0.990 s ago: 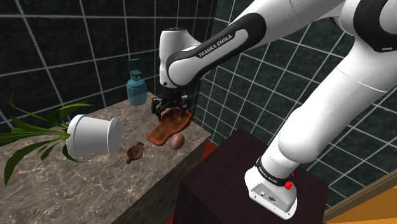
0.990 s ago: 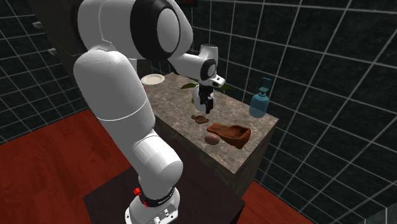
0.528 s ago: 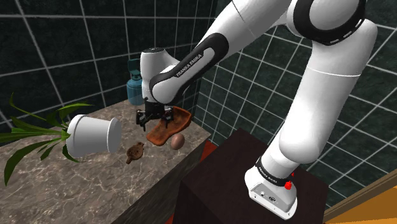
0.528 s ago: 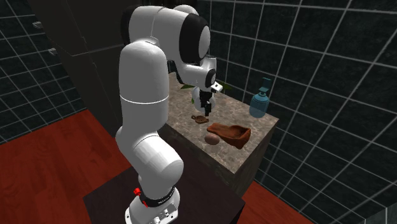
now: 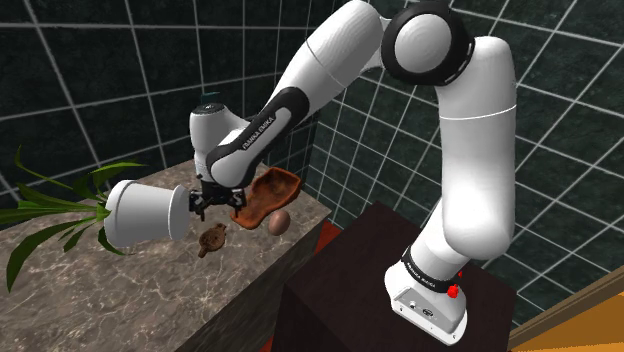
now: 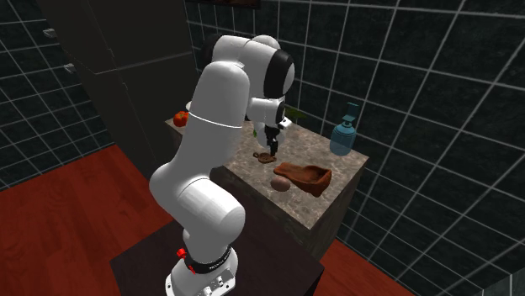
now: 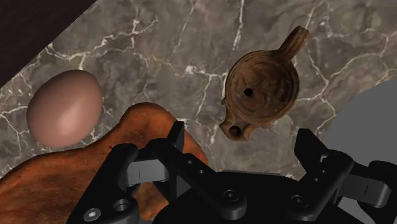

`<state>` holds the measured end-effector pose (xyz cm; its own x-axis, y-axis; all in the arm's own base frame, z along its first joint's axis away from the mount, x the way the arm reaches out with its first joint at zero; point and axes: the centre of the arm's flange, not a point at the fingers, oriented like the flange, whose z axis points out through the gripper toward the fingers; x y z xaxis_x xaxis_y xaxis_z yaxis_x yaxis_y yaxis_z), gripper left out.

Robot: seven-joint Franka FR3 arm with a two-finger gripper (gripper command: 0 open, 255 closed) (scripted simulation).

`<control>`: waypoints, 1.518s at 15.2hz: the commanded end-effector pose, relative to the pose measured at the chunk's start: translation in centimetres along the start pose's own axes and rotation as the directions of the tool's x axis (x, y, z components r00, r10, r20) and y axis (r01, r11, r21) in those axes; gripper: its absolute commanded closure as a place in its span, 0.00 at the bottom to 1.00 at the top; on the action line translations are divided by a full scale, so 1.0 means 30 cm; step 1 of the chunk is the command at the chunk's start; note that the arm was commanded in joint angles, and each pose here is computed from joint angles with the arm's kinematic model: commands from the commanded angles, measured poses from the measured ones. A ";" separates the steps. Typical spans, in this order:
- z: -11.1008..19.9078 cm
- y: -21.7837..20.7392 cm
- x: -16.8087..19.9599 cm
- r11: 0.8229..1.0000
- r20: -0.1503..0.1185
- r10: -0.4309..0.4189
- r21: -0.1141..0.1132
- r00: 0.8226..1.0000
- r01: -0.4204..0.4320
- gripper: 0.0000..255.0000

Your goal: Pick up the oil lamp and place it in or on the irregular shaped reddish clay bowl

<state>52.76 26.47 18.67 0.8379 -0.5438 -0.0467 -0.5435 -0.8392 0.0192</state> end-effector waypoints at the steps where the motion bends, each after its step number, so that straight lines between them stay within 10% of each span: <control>1: 0.065 -0.055 0.019 1.000 0.000 0.019 0.000 1.000 -0.019 0.00; 17: 0.221 -0.075 0.026 1.000 0.000 0.026 0.000 1.000 -0.026 0.00; 18: 0.223 -0.073 0.024 1.000 0.000 0.026 0.000 1.000 -0.026 1.00; 23: 0.224 -0.069 0.021 1.000 0.000 0.026 0.000 1.000 -0.026 1.00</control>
<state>54.11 27.91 11.93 0.8234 -0.5656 -0.0459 -0.5654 -0.8246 0.0198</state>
